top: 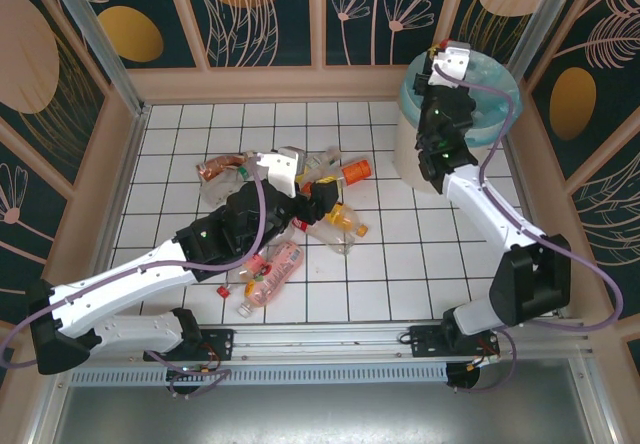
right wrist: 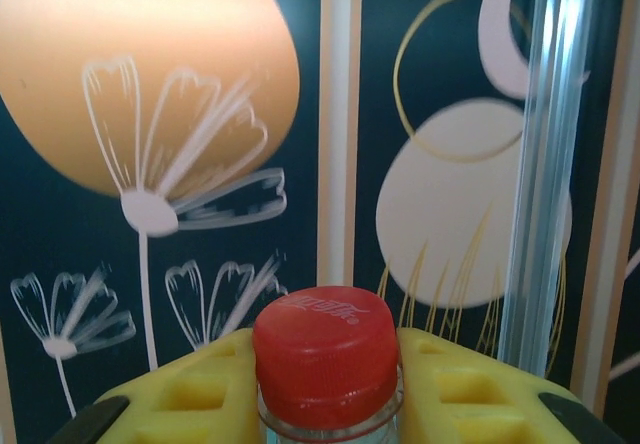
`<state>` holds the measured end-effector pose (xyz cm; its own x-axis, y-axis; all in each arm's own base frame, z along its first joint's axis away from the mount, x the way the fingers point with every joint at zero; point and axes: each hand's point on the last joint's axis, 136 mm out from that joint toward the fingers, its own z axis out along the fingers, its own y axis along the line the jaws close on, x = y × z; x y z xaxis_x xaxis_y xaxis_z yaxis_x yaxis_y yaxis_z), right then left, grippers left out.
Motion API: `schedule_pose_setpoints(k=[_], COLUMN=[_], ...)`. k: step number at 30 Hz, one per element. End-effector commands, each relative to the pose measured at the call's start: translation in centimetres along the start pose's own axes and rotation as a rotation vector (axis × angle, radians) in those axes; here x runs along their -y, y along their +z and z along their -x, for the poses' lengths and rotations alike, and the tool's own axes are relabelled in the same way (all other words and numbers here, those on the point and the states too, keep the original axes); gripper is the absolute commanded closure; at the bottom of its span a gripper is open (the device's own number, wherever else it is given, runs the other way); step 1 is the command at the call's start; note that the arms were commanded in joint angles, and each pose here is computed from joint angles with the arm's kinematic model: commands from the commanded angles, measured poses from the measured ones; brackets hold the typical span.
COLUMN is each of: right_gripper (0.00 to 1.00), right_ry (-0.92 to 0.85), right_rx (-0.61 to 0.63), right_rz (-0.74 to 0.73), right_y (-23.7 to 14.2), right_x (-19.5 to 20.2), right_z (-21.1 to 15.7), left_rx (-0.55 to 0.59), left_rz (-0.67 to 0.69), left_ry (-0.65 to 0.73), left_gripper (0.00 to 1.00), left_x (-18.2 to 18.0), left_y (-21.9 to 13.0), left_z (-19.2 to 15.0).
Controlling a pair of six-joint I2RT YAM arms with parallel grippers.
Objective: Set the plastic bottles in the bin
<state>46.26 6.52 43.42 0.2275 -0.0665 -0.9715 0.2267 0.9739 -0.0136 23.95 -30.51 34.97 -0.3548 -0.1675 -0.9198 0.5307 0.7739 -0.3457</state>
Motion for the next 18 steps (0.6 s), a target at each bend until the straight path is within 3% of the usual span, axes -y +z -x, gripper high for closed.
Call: schedule_pose_setpoints(k=[1,4,6,9,18], right_gripper=[0.69,0.61,0.47,0.39,0.39], right_ry=[0.076,0.097,0.121,0.149,0.222], right_rx=[-0.098,-0.169,-0.204,-0.22,-0.222], right_rz=[-0.026,-0.031,-0.044,-0.023,0.034], right_y=[0.7,0.8,0.7,0.4,0.2], right_x=[1.0,1.6,2.3,2.6,3.6], right_z=[-2.1,-4.2,-5.2,-5.3,-2.6], left_rx=[0.002,-0.008,-0.013,-0.018,-0.025], left_rz=[-0.003,-0.015,-0.021,-0.022,-0.024], left_ry=[-0.023,-0.034,-0.04,-0.044,-0.059], left_gripper=[0.29,0.29,0.29,0.29,0.28], left_x=[-0.1,0.0,0.1,0.1,0.0], left_y=[-0.2,-0.2,-0.2,-0.3,-0.3], left_z=[-0.1,-0.4,-0.5,-0.6,-1.0])
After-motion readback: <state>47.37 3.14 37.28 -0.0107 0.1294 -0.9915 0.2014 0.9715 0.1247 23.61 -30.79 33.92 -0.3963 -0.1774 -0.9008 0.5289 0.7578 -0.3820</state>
